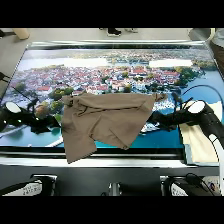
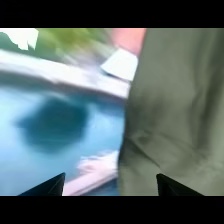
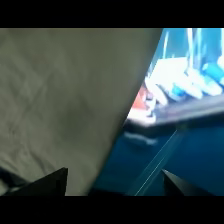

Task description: Fold the shirts.

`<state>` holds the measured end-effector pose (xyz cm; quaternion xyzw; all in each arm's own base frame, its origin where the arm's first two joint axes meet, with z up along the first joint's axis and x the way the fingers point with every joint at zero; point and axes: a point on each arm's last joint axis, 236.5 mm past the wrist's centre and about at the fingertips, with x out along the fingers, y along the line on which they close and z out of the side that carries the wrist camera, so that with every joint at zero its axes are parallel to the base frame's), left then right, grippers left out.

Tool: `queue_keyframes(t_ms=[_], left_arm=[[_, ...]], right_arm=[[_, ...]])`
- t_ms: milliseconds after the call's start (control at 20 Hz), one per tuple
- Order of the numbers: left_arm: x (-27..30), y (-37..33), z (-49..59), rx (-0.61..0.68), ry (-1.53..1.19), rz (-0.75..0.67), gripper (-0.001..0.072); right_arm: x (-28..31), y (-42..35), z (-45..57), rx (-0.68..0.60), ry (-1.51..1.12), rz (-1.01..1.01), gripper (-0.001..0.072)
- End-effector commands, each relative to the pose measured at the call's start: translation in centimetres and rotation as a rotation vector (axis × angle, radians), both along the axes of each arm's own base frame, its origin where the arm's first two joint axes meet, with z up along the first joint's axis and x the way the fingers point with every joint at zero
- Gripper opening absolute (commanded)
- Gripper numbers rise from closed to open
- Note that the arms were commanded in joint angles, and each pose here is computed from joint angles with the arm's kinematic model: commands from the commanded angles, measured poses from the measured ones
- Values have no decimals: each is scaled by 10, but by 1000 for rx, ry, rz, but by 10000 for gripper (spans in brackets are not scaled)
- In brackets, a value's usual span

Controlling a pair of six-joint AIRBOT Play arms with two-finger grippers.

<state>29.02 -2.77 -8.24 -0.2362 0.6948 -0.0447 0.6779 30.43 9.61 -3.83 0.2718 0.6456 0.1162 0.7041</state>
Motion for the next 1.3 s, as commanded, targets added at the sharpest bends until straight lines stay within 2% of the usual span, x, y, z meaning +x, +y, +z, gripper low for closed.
queue_keyframes(t_ms=[0,100,200,250,300,350,400,450,550,600,650,700,750,800,950,1050,1150,1250], left_arm=[[1,-24,-21,-58,-33,43,627],[12,-34,-22,-51,-76,36,581],[28,-40,-21,-46,-134,57,578],[35,-40,-21,-38,-152,91,502],[40,-39,-20,-33,-164,119,377],[44,-39,-20,-29,-171,141,289],[45,-39,-20,-29,-175,145,112],[45,-40,-18,-33,-179,136,34],[47,-44,-3,-38,-222,59,33],[48,-46,9,-41,-249,36,33],[50,-47,23,-40,-287,31,33],[53,-47,39,-36,-335,29,33],[55,-47,54,-32,-381,28,33],[58,-46,75,-25,-445,12,33],[73,-45,204,34,-806,-81,32],[62,-41,366,106,-1218,-65,31],[4,-38,520,159,-1621,-8,31],[-74,-39,621,180,-1915,39,31]], right_arm=[[-27,23,-11,114,97,42,596],[-27,23,-16,118,112,40,596],[-33,30,-26,117,150,54,596],[-40,41,-33,109,164,84,597],[-46,53,-41,92,162,120,625],[-46,63,-49,74,150,132,648],[-43,71,-55,58,143,118,648],[-37,78,-57,66,134,90,646],[-32,99,-57,136,150,40,624],[-31,107,-58,158,162,27,587],[-30,113,-61,165,164,19,504],[-26,115,-63,163,149,6,379],[-15,114,-63,158,111,-21,108],[-5,111,-55,156,70,-2,17],[45,94,51,145,-243,136,16],[80,56,208,22,-694,155,17],[56,20,380,-154,-1167,113,17],[-21,-4,514,-280,-1547,18,18]])
